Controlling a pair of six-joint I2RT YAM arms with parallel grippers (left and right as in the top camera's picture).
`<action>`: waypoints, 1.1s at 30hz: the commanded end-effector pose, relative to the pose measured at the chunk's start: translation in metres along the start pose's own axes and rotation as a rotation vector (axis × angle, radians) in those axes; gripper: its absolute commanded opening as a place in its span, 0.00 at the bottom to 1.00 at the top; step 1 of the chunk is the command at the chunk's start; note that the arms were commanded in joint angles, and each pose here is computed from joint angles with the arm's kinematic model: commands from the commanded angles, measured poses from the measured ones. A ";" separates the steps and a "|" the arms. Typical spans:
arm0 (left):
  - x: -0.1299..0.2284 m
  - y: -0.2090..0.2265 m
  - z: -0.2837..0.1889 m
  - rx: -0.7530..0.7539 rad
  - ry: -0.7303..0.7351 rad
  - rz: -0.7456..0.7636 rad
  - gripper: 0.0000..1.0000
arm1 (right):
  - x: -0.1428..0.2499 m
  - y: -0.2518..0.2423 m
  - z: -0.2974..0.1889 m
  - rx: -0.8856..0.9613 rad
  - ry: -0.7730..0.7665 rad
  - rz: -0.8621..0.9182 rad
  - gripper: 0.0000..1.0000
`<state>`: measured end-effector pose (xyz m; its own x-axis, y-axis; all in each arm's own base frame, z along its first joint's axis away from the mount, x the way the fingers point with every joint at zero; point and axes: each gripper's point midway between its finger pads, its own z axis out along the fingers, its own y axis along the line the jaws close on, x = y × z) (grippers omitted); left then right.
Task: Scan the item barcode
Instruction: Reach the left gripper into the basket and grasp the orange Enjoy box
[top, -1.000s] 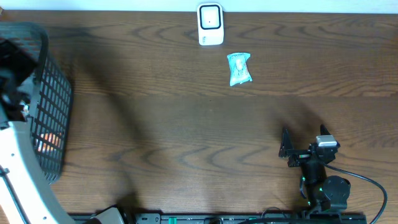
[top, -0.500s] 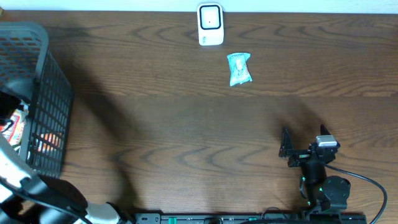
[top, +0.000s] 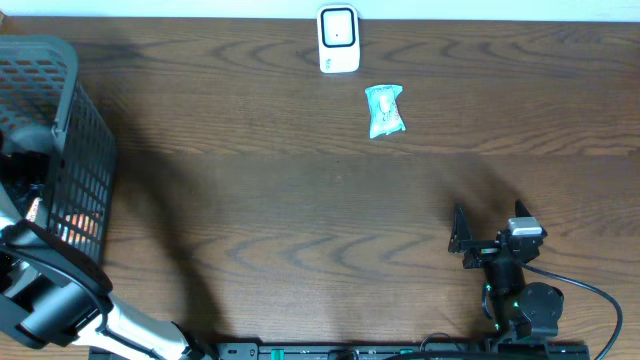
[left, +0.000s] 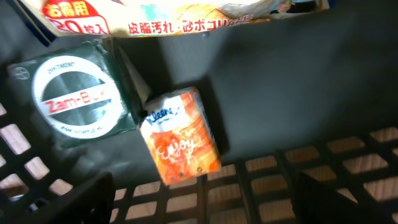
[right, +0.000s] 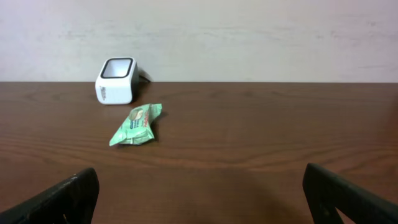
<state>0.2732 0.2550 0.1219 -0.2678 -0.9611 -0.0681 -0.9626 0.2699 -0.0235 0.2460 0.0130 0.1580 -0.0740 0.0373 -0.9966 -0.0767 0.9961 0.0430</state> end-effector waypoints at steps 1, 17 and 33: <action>0.005 -0.003 0.019 -0.018 0.038 -0.036 0.89 | 0.000 -0.001 0.000 0.007 0.000 -0.012 0.99; 0.017 0.001 0.062 -0.188 -0.010 -0.094 0.88 | 0.000 -0.001 0.000 0.007 0.000 -0.012 0.99; 0.025 0.006 0.096 -0.181 -0.017 -0.090 0.14 | 0.000 -0.001 0.000 0.007 0.000 -0.012 0.99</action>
<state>0.2655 0.2450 0.0345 -0.1724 -0.9777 -0.1202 -0.9771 0.1543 0.1464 0.2460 0.0130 0.1580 -0.0739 0.0369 -0.9966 -0.0768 0.9961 0.0426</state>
